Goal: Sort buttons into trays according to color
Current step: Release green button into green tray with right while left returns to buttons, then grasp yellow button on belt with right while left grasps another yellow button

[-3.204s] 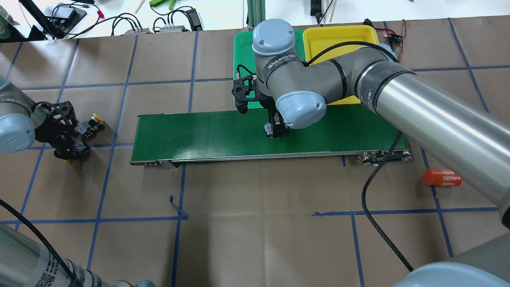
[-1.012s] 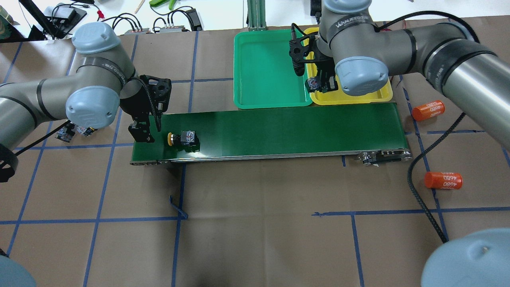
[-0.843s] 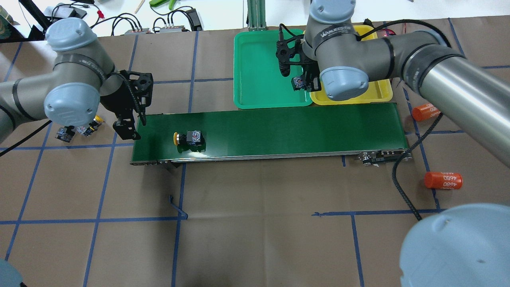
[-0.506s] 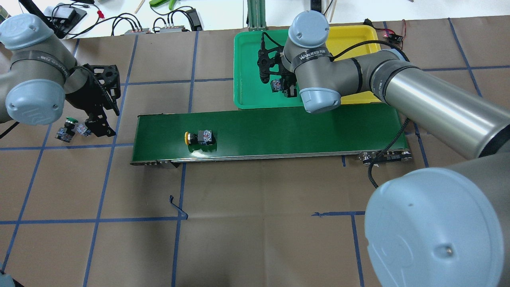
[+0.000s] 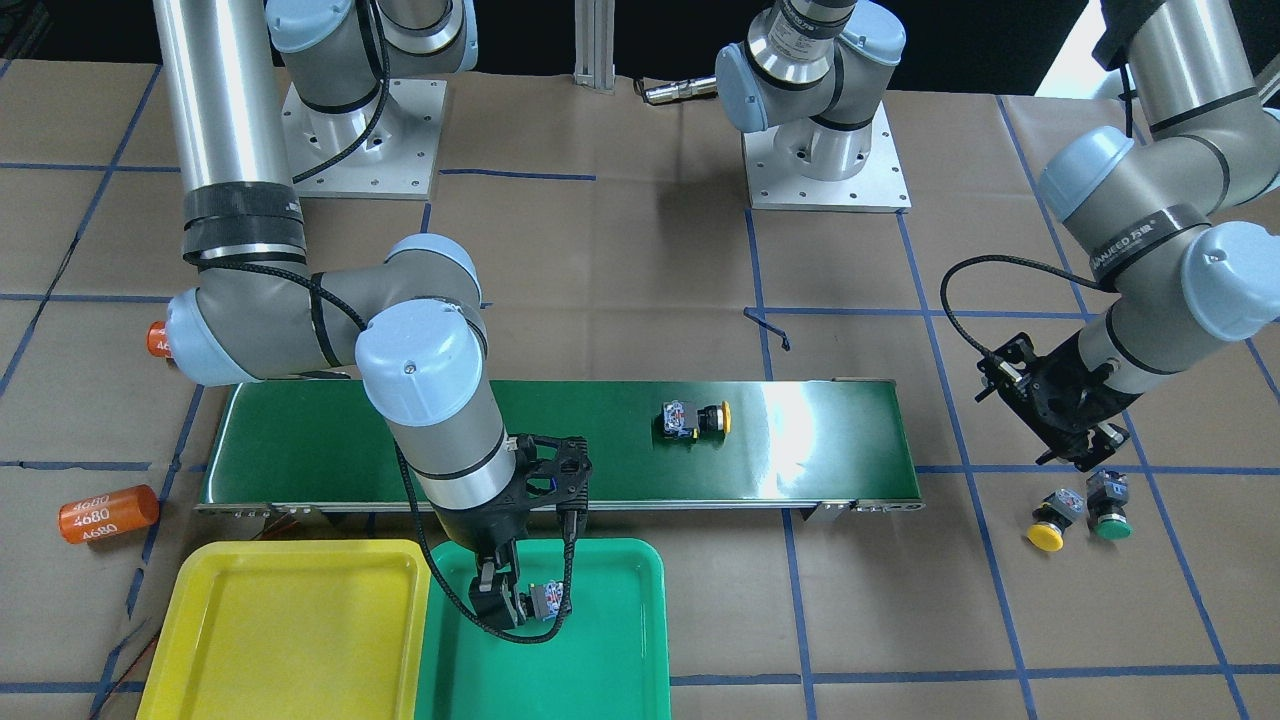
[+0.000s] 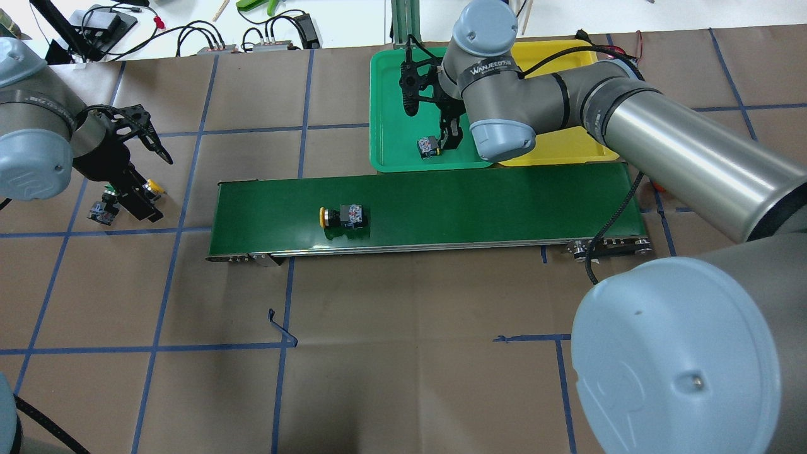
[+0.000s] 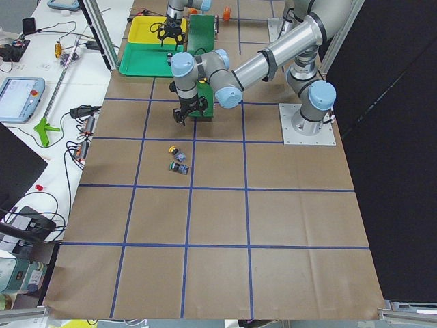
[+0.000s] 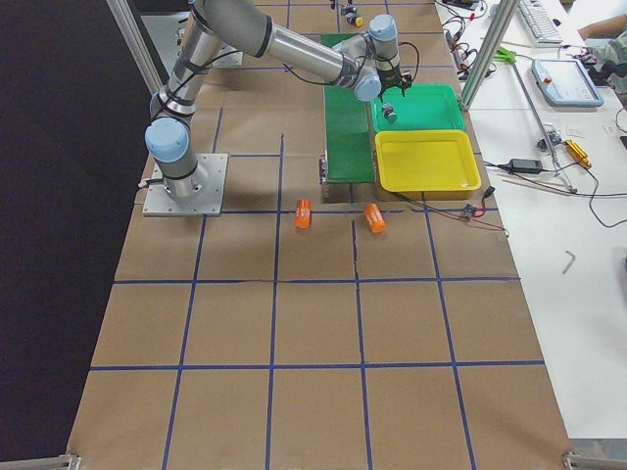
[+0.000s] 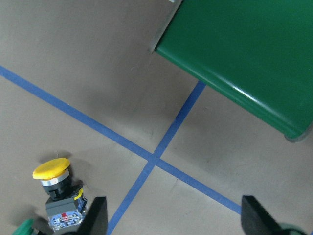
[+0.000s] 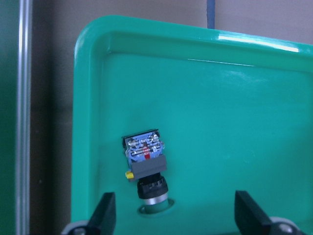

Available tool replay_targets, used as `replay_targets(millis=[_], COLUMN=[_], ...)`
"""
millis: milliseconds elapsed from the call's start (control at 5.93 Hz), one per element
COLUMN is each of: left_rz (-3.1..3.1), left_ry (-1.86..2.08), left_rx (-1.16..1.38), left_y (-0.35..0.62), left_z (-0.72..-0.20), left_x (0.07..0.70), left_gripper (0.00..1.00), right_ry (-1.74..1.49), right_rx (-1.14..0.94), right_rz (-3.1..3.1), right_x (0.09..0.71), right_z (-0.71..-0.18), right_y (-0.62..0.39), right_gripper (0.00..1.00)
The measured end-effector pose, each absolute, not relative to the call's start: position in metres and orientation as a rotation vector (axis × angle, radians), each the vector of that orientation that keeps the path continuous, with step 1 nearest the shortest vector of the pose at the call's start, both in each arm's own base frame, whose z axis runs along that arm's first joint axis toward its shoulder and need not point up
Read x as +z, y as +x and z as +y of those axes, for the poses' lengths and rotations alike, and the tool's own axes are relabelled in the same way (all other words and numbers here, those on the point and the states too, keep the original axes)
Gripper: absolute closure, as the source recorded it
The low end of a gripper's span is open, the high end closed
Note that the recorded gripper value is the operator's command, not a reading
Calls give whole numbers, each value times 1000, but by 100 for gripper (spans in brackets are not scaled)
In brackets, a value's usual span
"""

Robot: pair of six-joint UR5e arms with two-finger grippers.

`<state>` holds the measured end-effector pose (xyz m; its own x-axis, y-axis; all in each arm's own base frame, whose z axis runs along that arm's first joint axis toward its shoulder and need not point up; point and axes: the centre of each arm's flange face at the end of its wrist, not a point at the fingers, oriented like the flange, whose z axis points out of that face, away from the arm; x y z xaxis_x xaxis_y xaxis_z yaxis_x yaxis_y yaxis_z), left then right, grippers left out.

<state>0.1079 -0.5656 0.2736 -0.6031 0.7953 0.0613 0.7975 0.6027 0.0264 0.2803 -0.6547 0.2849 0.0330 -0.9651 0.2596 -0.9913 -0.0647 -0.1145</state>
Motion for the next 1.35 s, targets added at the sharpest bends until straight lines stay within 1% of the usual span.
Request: replay_targets(millis=[169,337,506,675,1012,1349], left_rz=[-2801,-2816,-2827,-2845,-2893,-2888], left_ry=[-1307,-1268,-1261,-1274,-1312,-1319], left_rx=[-85,-86,-65,-25,54,40], left_y=[125,140,147,152,166,174], left_z=[-570,-572,-578,-588,-614,-628], left_x=[261,251,245,236,233,218], left_gripper=[4,2,2,2,2,5], right_ry=[2196,2219,2247,2267,2255,2189], right_rx=[295,172,58,-18,-48,64], right_rz=[-2124,-2179,-2227,-2257,-2304,-2313], right_x=[324,366,395,403,383,334], right_z=[-634,-603,-572,-550,-531,-524], right_y=[264,247,237,234,249,292], right_gripper=[0,0,0,0,0,0])
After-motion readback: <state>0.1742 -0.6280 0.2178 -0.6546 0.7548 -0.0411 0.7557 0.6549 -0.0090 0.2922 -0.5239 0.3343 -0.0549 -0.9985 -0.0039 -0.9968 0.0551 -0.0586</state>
